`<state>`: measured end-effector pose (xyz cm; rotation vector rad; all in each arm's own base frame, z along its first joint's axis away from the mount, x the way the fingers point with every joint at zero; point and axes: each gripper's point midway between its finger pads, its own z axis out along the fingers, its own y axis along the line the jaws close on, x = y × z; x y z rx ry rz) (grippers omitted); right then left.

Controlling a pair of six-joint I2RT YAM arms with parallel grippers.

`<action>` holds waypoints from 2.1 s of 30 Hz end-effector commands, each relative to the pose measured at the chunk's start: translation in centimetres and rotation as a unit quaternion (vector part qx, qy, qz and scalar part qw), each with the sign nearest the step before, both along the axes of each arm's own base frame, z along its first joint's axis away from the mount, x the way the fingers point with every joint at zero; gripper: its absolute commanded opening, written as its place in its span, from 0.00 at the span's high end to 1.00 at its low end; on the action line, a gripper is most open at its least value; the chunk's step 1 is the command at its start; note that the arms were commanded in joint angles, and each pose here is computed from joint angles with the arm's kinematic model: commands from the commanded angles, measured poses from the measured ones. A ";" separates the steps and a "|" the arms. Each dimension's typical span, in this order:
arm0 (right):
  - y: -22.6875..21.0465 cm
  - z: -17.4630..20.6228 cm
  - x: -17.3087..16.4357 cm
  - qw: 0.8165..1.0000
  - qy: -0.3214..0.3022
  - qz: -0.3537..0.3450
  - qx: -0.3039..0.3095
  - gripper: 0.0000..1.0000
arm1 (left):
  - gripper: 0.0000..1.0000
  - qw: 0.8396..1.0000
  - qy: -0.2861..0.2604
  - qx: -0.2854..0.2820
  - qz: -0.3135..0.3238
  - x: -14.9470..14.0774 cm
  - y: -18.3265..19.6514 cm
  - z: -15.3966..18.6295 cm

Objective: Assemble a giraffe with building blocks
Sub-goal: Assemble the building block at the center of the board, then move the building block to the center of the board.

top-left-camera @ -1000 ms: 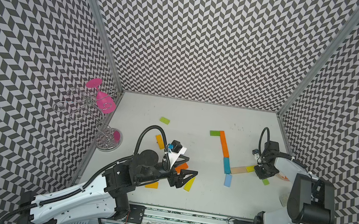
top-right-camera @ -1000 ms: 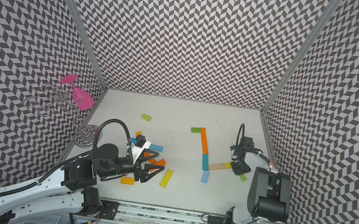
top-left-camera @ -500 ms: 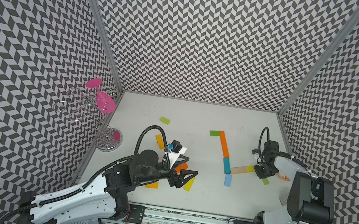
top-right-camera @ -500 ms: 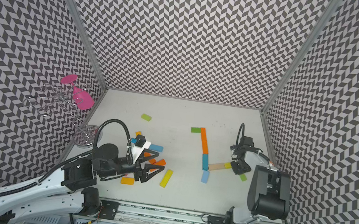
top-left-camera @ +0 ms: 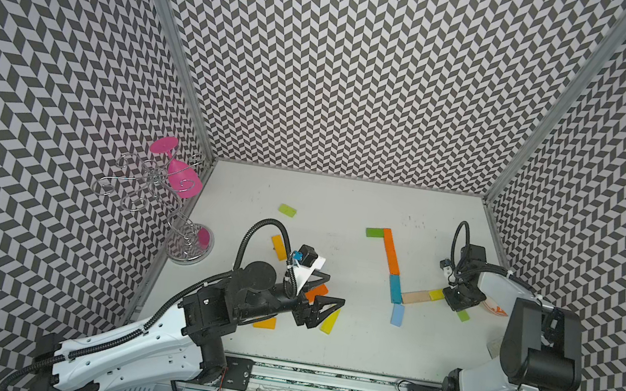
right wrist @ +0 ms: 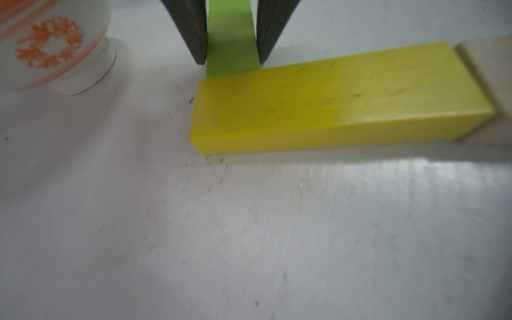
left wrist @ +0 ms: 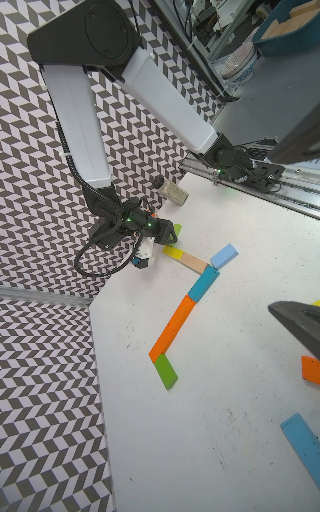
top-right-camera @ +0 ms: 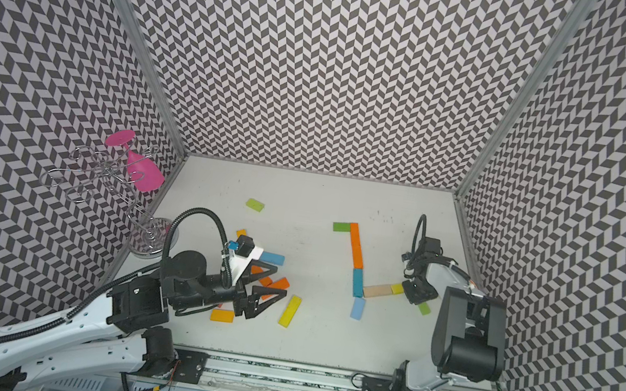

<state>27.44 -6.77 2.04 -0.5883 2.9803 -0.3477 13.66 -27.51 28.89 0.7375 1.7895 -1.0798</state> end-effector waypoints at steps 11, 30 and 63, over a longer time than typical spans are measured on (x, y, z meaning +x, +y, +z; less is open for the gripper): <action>-0.2 2.8 2.4 0.998 -0.053 -0.014 0.001 0.41 | 0.22 1.000 -0.003 -0.003 0.008 0.4 0.3 0.4; 7.5 25.5 9.7 0.917 -0.362 -0.101 0.131 0.30 | 0.22 0.999 0.020 0.011 0.049 3.8 0.7 -1.2; 28.3 20.4 -2.7 0.817 -0.435 -0.057 0.375 0.38 | 0.18 0.939 0.156 0.100 0.291 19.2 8.2 -10.3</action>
